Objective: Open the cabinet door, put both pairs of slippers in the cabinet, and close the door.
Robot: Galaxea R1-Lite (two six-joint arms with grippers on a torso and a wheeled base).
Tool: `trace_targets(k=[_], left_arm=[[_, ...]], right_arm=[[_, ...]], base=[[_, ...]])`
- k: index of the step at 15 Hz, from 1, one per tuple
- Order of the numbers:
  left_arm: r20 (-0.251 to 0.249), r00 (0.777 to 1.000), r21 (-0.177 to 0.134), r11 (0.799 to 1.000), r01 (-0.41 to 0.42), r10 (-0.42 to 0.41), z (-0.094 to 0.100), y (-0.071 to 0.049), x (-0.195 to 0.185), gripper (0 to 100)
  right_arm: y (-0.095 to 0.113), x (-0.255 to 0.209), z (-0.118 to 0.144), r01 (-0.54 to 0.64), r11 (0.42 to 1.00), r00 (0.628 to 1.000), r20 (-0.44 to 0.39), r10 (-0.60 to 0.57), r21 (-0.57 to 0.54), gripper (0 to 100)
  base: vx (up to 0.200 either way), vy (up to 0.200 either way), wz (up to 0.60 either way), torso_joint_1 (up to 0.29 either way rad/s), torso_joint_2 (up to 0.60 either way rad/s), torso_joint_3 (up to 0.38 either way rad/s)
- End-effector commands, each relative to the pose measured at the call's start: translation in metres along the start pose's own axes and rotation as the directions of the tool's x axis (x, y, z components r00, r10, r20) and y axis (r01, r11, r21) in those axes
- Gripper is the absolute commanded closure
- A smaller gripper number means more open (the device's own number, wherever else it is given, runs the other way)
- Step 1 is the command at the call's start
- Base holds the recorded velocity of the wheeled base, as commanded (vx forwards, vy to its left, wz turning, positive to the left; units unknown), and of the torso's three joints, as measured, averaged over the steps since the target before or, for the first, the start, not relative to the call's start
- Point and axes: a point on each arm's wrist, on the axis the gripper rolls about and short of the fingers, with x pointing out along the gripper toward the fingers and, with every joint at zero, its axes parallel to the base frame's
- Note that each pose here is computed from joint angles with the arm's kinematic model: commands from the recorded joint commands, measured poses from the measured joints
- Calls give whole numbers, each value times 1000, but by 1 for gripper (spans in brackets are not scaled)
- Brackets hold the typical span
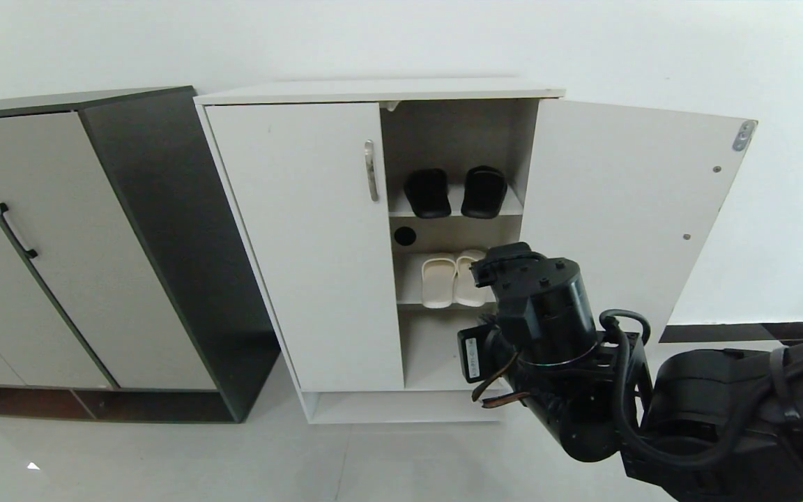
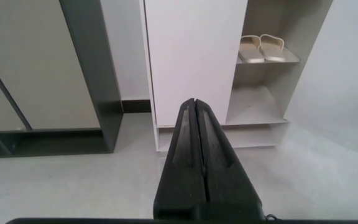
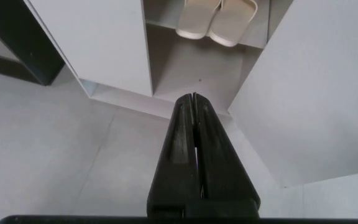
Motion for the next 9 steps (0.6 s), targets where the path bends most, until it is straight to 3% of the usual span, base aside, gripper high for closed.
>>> trace_targets(k=[1, 5, 9], left_arm=[[-1, 1000, 0, 1000, 0, 0, 0, 0, 0, 100], [-1, 1000, 0, 1000, 0, 0, 0, 0, 0, 100], [-1, 1000, 0, 1000, 0, 0, 0, 0, 0, 100]], right_arm=[[0, 1, -2, 2, 1000, 1000, -4, -2, -2, 100], [1, 5, -5, 9, 1000, 1000, -13, -9, -17, 100], [0, 5, -5, 12, 1000, 1000, -13, -12, -17, 100]], base=[[0, 0, 0, 0, 0, 0], [0, 0, 0, 2, -13, -7], [0, 0, 0, 22, -237, -314]])
